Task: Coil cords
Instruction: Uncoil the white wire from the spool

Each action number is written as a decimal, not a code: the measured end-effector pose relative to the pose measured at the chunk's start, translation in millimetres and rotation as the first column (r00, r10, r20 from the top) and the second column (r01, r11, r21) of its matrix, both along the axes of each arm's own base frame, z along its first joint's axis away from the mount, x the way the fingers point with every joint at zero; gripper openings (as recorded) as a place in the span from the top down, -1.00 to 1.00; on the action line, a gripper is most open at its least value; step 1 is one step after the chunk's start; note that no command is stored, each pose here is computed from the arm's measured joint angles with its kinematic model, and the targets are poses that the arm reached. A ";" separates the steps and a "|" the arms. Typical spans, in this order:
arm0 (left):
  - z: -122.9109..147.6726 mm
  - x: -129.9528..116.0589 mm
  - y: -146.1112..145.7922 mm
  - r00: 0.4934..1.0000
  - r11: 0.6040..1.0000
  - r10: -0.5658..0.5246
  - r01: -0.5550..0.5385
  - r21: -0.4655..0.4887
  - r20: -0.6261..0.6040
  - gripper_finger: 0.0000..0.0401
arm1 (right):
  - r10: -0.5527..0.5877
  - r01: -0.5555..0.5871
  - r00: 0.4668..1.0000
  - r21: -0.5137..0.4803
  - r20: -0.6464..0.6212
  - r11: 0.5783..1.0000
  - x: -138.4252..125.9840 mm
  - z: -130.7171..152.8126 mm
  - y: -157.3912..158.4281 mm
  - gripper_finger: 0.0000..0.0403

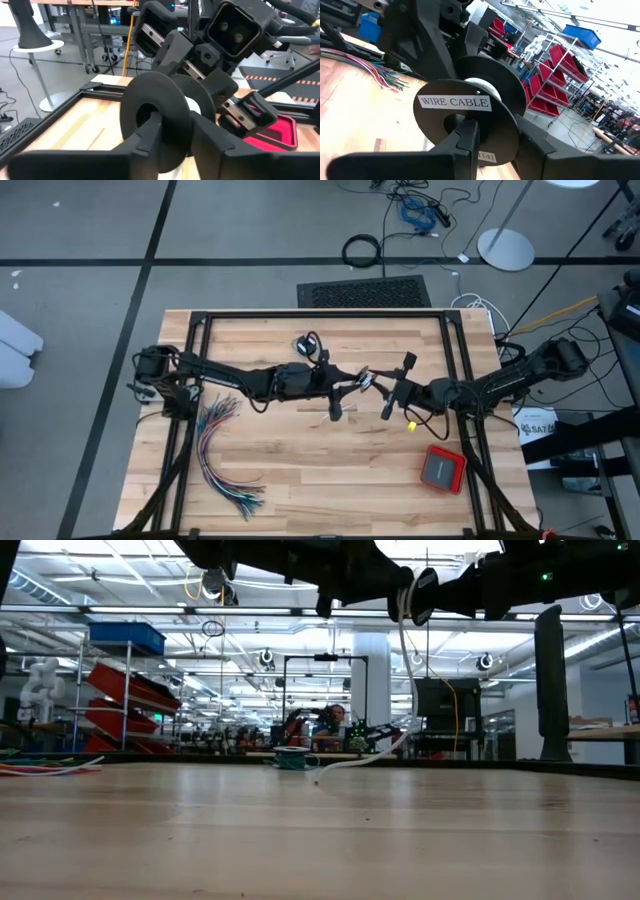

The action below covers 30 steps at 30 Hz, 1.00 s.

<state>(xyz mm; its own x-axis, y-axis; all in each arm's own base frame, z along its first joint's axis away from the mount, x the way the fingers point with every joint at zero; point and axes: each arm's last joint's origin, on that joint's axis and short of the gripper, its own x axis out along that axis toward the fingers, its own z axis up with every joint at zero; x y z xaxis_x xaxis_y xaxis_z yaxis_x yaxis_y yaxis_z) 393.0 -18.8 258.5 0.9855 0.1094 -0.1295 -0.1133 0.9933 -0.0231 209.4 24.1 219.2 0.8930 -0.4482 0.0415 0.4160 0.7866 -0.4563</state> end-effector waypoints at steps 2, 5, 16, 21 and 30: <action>2.7 -1.8 0.9 1.000 1.000 0.011 -0.011 0.003 -0.002 0.33 | -0.004 0.004 1.000 -0.008 -0.004 1.000 -0.4 0.3 2.1 0.58; 10.1 -6.2 2.3 1.000 1.000 0.008 -0.008 0.015 -0.001 0.16 | -0.023 0.023 1.000 -0.010 -0.006 1.000 -1.1 0.6 4.0 0.58; 21.9 -27.6 3.6 0.989 0.999 0.005 0.003 0.051 -0.150 0.01 | -0.008 0.008 1.000 -0.003 -0.005 1.000 -12.4 9.2 6.4 0.63; -3.0 -26.4 7.2 0.985 0.999 -0.015 0.009 -0.033 -0.173 0.01 | 0.035 -0.035 0.999 0.007 0.038 0.999 -21.2 18.9 8.9 0.69; -37.2 1.5 17.5 0.994 0.983 -0.110 0.108 -0.148 0.000 0.01 | 0.092 -0.094 0.994 0.034 0.054 0.995 -22.9 19.6 10.5 0.69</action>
